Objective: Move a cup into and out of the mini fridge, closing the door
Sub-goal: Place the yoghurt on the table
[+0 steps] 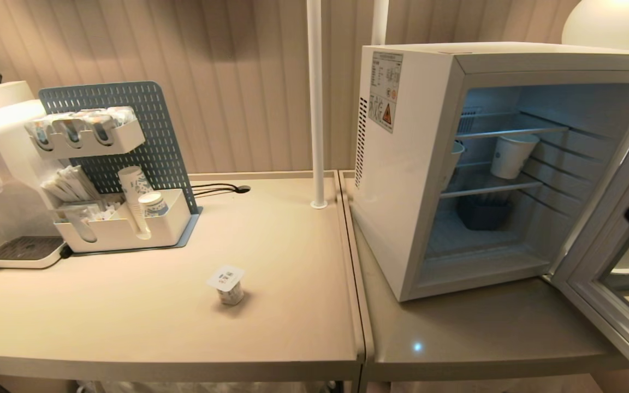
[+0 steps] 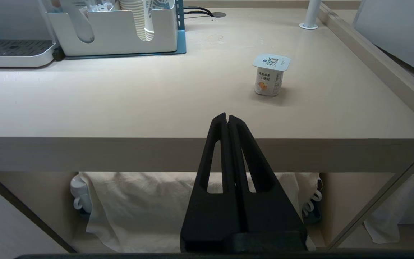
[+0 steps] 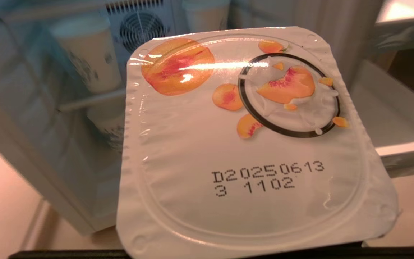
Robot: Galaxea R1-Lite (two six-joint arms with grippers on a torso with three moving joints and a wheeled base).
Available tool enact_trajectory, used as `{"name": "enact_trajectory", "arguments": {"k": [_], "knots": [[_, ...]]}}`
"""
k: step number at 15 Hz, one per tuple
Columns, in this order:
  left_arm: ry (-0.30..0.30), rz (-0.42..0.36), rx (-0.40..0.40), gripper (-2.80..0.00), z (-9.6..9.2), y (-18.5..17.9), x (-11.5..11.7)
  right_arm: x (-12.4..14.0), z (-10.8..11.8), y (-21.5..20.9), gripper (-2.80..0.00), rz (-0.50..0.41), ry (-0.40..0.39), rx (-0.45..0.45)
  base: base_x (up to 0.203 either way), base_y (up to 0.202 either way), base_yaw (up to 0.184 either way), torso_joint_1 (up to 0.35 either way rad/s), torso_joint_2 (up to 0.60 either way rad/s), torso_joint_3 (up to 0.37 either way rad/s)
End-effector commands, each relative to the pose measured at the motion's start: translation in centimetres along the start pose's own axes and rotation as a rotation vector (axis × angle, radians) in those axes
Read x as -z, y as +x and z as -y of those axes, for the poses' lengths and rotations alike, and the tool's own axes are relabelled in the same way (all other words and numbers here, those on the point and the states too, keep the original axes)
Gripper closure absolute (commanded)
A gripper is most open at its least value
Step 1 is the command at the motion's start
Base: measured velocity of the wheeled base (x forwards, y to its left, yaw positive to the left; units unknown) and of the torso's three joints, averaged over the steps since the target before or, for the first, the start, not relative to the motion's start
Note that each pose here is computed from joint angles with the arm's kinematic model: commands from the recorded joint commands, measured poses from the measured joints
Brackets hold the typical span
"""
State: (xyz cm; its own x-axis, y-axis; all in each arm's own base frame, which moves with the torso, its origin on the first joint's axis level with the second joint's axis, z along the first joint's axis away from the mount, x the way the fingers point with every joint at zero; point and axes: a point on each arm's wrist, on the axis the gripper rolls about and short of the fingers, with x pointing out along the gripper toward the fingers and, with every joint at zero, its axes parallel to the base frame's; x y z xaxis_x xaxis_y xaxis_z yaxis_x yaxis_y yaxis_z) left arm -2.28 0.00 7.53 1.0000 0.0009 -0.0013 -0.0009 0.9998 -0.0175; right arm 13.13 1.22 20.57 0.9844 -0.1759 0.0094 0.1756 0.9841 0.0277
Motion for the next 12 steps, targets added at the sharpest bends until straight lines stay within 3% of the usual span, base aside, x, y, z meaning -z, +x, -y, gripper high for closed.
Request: {"name": "enact_trajectory", "arguments": {"k": [1, 3, 7, 9, 12], "knots": [[0.001, -0.002, 0.001, 0.0, 0.0, 0.0, 0.0, -1.7, 2.6, -7.9, 0.0, 0.048, 0.042, 0.008, 0.0, 0.0, 0.0, 0.0, 0.0, 0.0], [0.001, -0.002, 0.001, 0.0, 0.0, 0.0, 0.0, -1.4, 4.3, -12.8, 0.0, 0.001, 0.066, 0.06, 0.0, 0.0, 0.0, 0.0, 0.0, 0.0], [0.001, -0.002, 0.001, 0.0, 0.0, 0.0, 0.0, 2.5, 5.6, -19.4, 0.0, 0.11, 0.092, 0.049, 0.0, 0.0, 0.0, 0.0, 0.0, 0.0], [0.001, -0.002, -0.001, 0.0, 0.0, 0.0, 0.0, 5.0, 5.5, -19.4, 0.0, 0.136, 0.067, 0.041, 0.0, 0.0, 0.0, 0.0, 0.0, 0.0], [0.001, -0.002, 0.001, 0.0, 0.0, 0.0, 0.0, 11.1, 4.7, -15.7, 0.0, 0.028, -0.035, -0.022, 0.0, 0.0, 0.0, 0.0, 0.0, 0.0]]}}
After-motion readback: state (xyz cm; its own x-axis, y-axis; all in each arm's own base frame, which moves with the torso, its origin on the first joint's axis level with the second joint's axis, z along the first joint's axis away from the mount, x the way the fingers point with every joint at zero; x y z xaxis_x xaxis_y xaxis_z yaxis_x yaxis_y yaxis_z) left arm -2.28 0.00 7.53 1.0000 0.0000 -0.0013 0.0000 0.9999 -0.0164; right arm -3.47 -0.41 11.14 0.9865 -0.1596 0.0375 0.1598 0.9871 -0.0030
